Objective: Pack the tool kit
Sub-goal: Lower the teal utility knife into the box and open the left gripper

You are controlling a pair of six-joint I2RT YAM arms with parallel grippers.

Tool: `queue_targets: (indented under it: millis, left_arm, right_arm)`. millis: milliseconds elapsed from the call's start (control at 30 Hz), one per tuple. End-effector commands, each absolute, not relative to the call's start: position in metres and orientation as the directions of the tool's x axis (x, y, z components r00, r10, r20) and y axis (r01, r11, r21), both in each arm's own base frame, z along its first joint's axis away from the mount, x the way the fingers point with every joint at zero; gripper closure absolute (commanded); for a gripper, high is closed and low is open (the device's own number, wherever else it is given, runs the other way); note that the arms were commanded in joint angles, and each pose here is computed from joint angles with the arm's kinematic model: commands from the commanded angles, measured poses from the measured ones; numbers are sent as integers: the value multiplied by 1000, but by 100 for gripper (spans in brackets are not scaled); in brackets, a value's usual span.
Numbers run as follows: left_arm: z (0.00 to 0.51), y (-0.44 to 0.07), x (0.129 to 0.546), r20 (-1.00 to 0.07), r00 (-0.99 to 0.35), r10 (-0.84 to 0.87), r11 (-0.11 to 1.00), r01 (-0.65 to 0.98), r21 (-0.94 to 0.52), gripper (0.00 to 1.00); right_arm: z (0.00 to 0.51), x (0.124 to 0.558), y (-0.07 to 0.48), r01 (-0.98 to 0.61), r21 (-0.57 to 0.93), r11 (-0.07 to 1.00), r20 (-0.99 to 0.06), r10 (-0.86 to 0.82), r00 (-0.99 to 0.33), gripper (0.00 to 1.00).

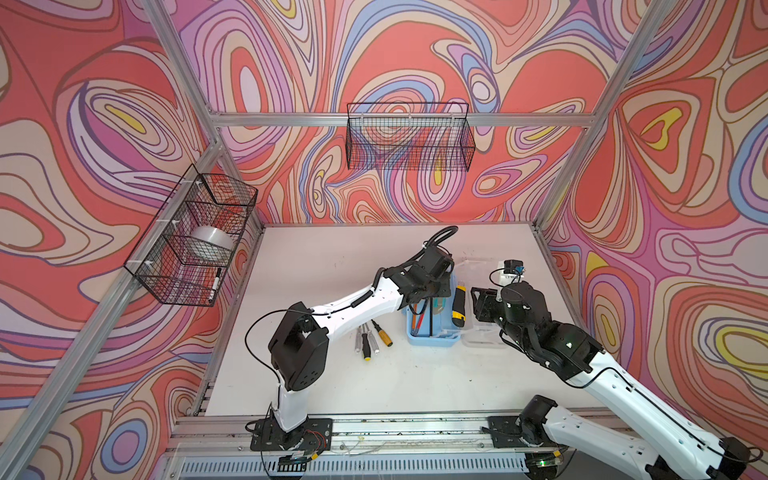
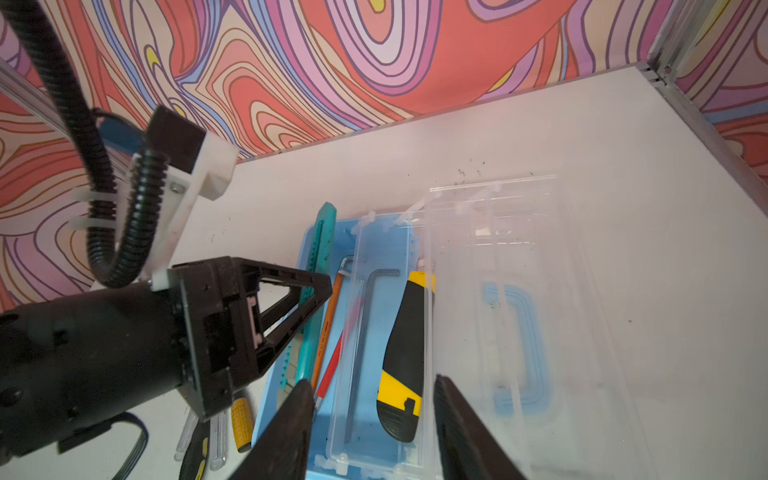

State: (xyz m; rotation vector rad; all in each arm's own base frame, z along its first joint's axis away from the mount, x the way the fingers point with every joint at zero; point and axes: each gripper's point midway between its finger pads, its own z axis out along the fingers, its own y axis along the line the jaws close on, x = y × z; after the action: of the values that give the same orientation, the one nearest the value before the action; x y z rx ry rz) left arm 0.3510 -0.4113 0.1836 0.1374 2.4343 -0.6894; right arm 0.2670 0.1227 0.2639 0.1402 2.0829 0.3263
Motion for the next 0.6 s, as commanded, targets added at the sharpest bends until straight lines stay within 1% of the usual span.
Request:
queue_targets:
  millis: [0,267,333,400,467,567]
  left_arm:
    - [180,-433,351,-553,-831,-60,828,268,-493,85]
    - [161,-447,357,-528,-847,-64,830,248,-499,85]
    - [156,-447,359,-526,-848,-65,838,240,-491,84]
    - [153,-447,360,-523,-850,-64,841,237,-487,78]
    - [150,-448,361,-519,-853,-59,846,234,-480,67]
    - [143,-449,360,-509,-859,-48,851,232,-472,61]
  right_arm:
    - [264,264,112,1,265,964,-833,229,-504,50]
    - [260,264,112,2,262,965,-829,226,-511,50]
    - [257,264,112,4,261,965,-826,225,-517,50]
    - [255,264,113,4,259,966,-824,223,-521,50]
    - [255,265,114,3,261,965,-824,225,-521,50]
    - [253,266,115,2,261,965,-822,223,-523,50]
